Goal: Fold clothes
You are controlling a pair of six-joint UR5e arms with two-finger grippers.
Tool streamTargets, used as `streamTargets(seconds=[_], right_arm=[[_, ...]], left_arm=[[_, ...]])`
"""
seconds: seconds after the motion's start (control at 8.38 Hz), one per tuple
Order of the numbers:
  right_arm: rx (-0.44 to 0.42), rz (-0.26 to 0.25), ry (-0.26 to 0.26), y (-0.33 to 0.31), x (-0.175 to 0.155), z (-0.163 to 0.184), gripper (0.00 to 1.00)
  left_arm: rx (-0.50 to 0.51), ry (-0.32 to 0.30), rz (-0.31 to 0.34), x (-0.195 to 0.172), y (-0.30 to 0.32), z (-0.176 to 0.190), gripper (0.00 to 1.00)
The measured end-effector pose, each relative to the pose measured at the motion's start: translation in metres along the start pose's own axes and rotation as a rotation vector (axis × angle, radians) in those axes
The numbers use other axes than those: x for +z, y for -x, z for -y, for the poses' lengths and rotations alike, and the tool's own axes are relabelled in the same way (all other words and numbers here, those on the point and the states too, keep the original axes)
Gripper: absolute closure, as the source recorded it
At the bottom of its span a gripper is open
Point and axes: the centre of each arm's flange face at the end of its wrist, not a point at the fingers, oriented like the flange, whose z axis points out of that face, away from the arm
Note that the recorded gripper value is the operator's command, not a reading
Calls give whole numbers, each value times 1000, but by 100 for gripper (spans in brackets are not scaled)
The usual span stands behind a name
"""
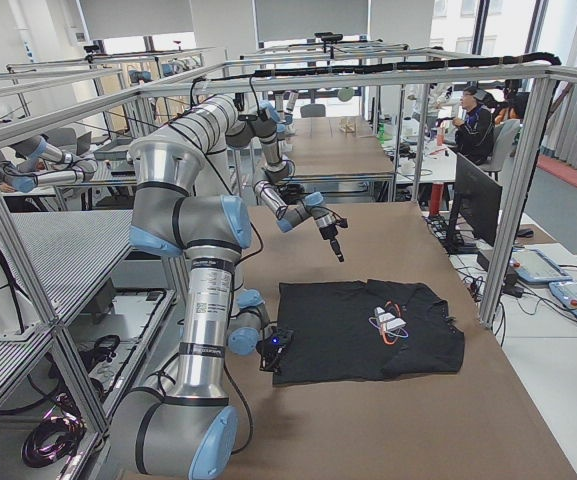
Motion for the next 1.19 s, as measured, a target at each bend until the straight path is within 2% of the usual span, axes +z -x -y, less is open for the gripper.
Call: streamTargets(seconds=[0.24,0.84,0.95,1.19], right_arm=[[-8,-17,-3,-3,9,-2,53],[-24,-41,-11,-9,21,-1,55],[-25,-43,-11,-9,22,-1,58],[-25,-46,-12,-11,23,-1,70]], left_arm=[[1,1,-2,0,-1,-1,7],[1,-6,-9,0,-6,0,7],[1,-6,-12,-1,-8,1,7],[2,-8,-18,0,-11,1,7]])
